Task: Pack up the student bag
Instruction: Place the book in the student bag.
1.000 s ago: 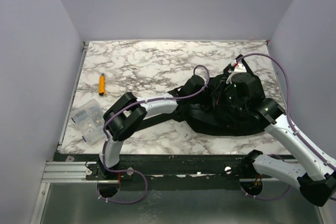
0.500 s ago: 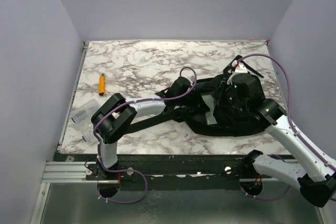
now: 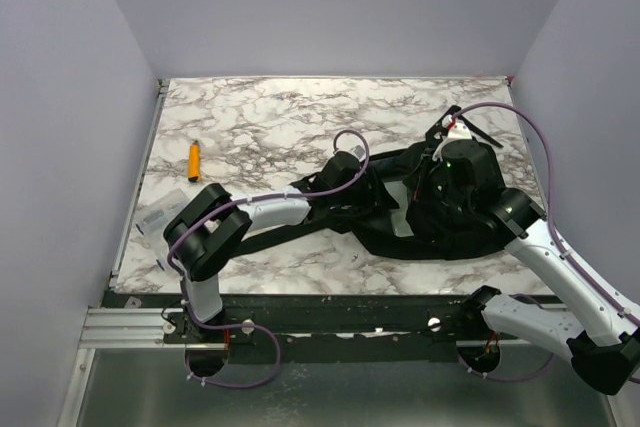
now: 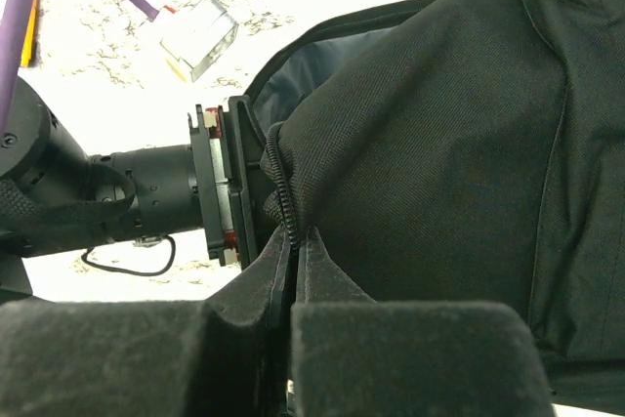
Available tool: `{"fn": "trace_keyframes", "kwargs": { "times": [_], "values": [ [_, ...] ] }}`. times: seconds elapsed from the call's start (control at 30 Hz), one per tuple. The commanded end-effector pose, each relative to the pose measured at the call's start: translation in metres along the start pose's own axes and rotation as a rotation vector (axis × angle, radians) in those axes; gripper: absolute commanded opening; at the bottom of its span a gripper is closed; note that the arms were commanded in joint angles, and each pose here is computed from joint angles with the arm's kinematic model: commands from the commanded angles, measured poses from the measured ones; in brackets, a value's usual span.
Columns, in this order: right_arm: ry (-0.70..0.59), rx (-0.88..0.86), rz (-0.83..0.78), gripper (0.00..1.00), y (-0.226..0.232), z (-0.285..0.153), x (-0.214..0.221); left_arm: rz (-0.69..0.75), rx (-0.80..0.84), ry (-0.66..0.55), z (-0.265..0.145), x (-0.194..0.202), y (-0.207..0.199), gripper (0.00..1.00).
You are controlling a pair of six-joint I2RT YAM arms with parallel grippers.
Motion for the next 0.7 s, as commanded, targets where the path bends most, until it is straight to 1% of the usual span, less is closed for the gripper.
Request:
{"fn": "trace_keyframes", "kwargs": {
  "times": [0.0, 0.17, 0.23, 0.37, 0.43, 0.57, 0.6, 0.67],
  "values": [
    [-0.01, -0.061, 0.016, 0.0, 0.011, -0.003, -0.005, -0.051, -0.098, -0.04, 0.007, -0.003, 0.009, 0.62],
    [0.001, -0.089, 0.029, 0.0, 0.016, -0.001, -0.004, -0.065, -0.158, -0.045, 0.028, -0.011, 0.006, 0.6],
    [0.009, -0.112, 0.037, 0.01, 0.018, 0.0, -0.003, -0.067, -0.138, -0.033, 0.036, -0.014, -0.001, 0.59],
    [0.023, -0.134, 0.05, 0.01, 0.021, 0.002, 0.001, -0.028, -0.035, 0.008, 0.05, -0.02, -0.031, 0.51],
    [0.032, -0.141, 0.052, 0.01, 0.022, 0.004, 0.003, 0.001, 0.045, 0.02, 0.054, -0.023, -0.053, 0.44],
    [0.028, -0.155, 0.055, 0.01, 0.024, 0.005, 0.002, 0.061, 0.178, -0.011, 0.05, -0.034, -0.092, 0.39],
    [0.028, -0.152, 0.054, 0.01, 0.024, 0.005, 0.001, 0.074, 0.174, -0.028, 0.046, -0.034, -0.094, 0.4],
    [0.029, -0.147, 0.054, 0.01, 0.024, 0.004, 0.001, 0.104, 0.153, -0.069, 0.038, -0.033, -0.091, 0.48]
  ]
}}
Point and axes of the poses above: each gripper's point midway between its finger pads, its own z axis out along the fingers, its own y axis along the line the jaws close on, x = y × z, the point moved 6 cm from there along -z, back along the fingers, and after that the axes turned 9 degrees about z, right-handed, at the moved point
